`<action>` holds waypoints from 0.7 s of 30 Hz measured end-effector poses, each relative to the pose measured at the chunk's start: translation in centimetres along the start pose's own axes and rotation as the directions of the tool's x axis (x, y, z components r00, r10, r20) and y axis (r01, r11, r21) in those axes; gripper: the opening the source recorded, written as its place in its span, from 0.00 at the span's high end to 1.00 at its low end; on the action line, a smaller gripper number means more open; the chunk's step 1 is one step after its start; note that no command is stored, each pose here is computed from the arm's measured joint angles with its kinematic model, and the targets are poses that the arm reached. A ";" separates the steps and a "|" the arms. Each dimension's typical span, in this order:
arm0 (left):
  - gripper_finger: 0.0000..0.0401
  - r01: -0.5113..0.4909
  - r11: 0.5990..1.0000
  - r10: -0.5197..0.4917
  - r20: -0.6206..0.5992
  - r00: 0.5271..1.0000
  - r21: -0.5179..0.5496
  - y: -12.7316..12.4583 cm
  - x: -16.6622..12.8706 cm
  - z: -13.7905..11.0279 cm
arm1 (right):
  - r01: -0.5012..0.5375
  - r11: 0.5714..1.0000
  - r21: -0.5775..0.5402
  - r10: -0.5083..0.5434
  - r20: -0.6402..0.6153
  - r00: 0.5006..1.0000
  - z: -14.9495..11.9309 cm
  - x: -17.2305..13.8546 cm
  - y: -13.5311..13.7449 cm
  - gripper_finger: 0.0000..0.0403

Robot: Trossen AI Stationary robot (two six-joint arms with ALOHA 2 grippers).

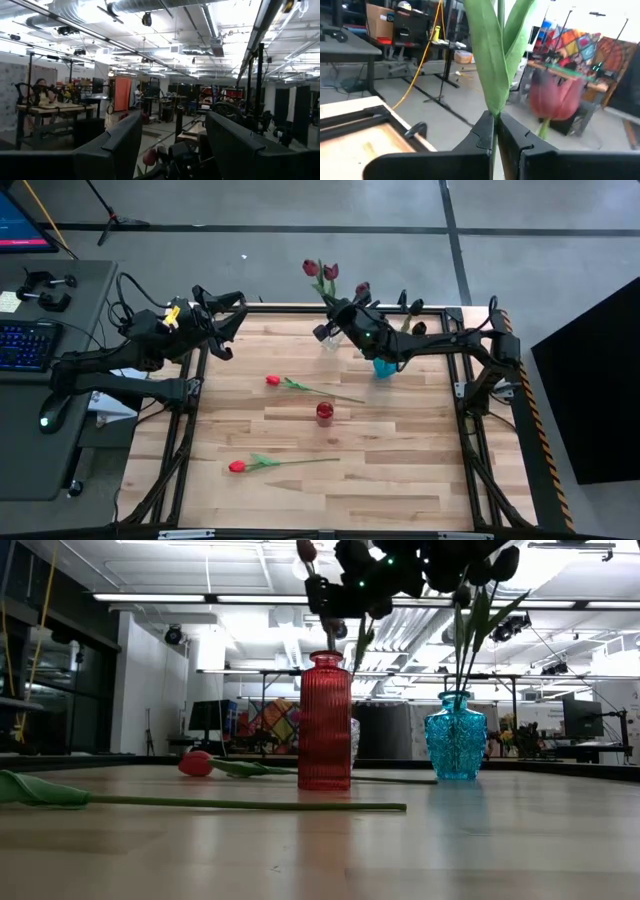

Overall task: Sort flowers into vase by color
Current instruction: Put the dark red flower into the transparent vase

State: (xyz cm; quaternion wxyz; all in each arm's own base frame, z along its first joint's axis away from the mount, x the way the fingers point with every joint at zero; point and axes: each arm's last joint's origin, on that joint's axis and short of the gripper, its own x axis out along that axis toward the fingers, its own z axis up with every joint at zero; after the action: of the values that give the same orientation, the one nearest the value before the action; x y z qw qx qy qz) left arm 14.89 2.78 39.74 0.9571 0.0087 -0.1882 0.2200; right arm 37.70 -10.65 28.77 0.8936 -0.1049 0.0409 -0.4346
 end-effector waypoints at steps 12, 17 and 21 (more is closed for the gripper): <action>0.48 -0.012 1.000 0.012 -0.001 1.000 0.000 0.0 0.0 0.0 | 0.013 0.983 0.181 0.008 -0.117 0.993 -1.5 0.5 -0.5 1.00; 0.48 -0.013 1.000 0.013 -0.001 1.000 0.000 0.0 0.0 0.0 | 0.029 0.971 0.238 0.005 -0.141 0.990 -1.8 0.5 -0.5 0.98; 0.48 -0.014 1.000 0.014 -0.001 1.000 0.000 0.0 0.0 0.0 | 0.035 0.962 0.269 0.007 -0.151 0.989 -1.9 0.5 -0.5 0.88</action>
State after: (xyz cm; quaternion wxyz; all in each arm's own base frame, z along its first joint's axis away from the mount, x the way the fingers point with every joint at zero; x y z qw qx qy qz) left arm 14.87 2.81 39.72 0.9558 0.0071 -0.1876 0.2265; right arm 37.30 -11.59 27.03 0.8908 0.0511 0.0475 -0.4491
